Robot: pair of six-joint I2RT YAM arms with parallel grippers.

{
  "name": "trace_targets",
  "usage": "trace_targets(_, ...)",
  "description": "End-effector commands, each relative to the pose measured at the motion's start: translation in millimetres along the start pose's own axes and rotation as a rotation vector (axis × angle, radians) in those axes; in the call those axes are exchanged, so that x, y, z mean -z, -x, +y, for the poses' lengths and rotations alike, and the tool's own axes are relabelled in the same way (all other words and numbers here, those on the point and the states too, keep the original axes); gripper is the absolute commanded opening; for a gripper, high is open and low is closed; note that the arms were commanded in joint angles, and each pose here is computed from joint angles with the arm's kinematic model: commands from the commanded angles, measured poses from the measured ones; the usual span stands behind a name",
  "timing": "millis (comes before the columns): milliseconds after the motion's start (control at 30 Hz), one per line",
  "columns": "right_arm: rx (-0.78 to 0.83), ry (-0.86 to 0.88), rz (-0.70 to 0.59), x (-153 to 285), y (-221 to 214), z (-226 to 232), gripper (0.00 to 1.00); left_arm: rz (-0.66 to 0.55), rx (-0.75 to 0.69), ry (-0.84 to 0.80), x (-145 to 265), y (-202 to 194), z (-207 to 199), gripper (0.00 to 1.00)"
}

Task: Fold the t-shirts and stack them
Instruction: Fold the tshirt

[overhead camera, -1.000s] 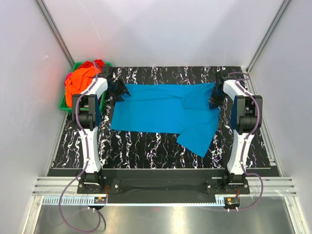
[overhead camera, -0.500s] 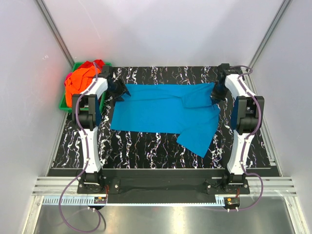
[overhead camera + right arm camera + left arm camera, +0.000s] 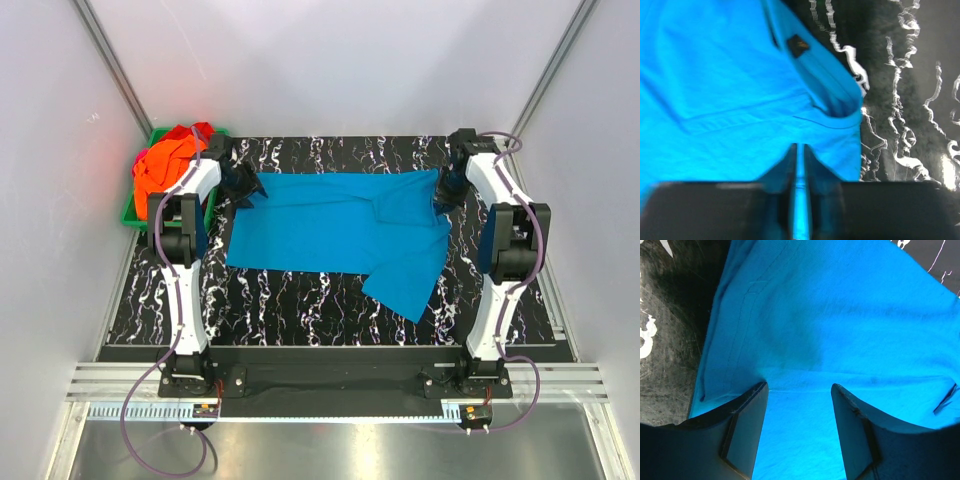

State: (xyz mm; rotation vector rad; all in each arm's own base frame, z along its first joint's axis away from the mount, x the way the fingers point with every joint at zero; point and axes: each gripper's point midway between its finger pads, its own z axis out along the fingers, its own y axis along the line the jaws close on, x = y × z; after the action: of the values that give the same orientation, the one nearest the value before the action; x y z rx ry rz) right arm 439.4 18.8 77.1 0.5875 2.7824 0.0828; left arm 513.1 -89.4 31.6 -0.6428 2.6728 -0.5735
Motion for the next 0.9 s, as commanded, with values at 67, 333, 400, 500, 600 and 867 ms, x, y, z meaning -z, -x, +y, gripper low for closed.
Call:
trace_targets(67,0.016,0.131,-0.056,-1,4,22,0.25,0.011,-0.008,0.083,-2,-2,22,0.61)
trace_targets(333,0.029,0.077,-0.045,-29,13,18,0.17,0.015,-0.002,0.074,-3,-5,21,0.61)
trace_targets(400,0.029,0.061,-0.047,-32,13,15,0.17,0.013,0.002,0.071,-3,-4,20,0.61)
trace_targets(500,0.024,0.038,-0.017,-42,7,10,0.17,0.014,0.006,0.066,-5,-4,19,0.61)
trace_targets(600,0.016,0.025,-0.021,-44,4,6,0.18,0.015,0.009,0.062,-6,-4,19,0.61)
trace_targets(867,0.012,-0.027,-0.04,-46,6,-3,0.22,0.016,0.008,0.063,-6,-4,19,0.61)
